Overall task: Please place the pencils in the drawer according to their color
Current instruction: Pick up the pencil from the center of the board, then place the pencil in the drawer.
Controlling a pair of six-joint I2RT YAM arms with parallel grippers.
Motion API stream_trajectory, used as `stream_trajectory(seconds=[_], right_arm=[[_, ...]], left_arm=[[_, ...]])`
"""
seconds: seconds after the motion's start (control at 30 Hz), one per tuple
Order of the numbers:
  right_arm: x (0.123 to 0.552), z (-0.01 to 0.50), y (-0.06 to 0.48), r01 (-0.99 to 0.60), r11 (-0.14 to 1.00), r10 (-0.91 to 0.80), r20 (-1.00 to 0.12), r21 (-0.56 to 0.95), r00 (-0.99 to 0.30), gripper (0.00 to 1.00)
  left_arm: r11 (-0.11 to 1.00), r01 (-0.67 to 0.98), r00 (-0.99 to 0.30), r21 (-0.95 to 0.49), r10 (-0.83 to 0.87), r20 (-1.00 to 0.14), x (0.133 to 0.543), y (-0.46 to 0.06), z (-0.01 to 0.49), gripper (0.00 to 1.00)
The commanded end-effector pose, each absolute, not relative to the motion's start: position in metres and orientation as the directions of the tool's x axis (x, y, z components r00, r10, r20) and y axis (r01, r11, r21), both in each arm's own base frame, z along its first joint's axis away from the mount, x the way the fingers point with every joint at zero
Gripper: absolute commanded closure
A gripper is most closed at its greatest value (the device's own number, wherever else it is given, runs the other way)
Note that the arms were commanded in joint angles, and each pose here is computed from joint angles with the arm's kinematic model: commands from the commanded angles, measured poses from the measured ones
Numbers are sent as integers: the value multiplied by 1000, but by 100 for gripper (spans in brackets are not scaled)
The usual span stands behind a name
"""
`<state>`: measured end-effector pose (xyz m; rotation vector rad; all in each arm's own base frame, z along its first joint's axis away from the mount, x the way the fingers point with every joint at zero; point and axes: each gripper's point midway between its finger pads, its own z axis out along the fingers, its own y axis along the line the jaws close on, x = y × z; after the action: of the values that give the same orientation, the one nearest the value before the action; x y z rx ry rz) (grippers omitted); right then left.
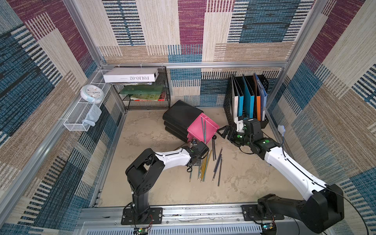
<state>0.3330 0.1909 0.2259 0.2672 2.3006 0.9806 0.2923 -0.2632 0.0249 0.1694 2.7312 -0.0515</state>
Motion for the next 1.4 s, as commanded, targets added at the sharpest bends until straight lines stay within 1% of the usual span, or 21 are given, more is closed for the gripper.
stream_trajectory(seconds=[0.0, 0.27, 0.4, 0.5, 0.73, 1.03, 1.23, 1.37], right_arm=[[332, 228, 194, -70, 692, 400, -462, 719, -792, 1], [331, 222, 192, -36, 678, 431, -437, 734, -789, 1], [331, 225, 189, -51, 674, 446, -461, 737, -767, 1], [329, 227, 193, -81, 666, 426, -468, 741, -774, 1], [325, 225, 200, -100, 645, 402, -448, 758, -798, 1], [317, 222, 205, -117, 606, 399, -428, 787, -811, 1], [318, 226, 204, -126, 592, 420, -438, 796, -795, 1], [319, 226, 203, -125, 599, 420, -444, 791, -792, 1]], left_arm=[[993, 117, -928, -11, 105, -357, 280, -256, 31, 100], [992, 104, -911, -65, 69, -407, 276, -251, 69, 100], [990, 100, -898, -97, 47, -438, 274, -248, 91, 100], [987, 94, -885, -129, 24, -465, 273, -246, 108, 100], [973, 81, -841, -216, -50, -539, 280, -250, 150, 100], [957, 114, -770, -268, -86, -632, 316, -282, 201, 100], [955, 129, -707, -269, -102, -700, 354, -307, 234, 100], [958, 121, -681, -259, -109, -724, 381, -317, 245, 100]])
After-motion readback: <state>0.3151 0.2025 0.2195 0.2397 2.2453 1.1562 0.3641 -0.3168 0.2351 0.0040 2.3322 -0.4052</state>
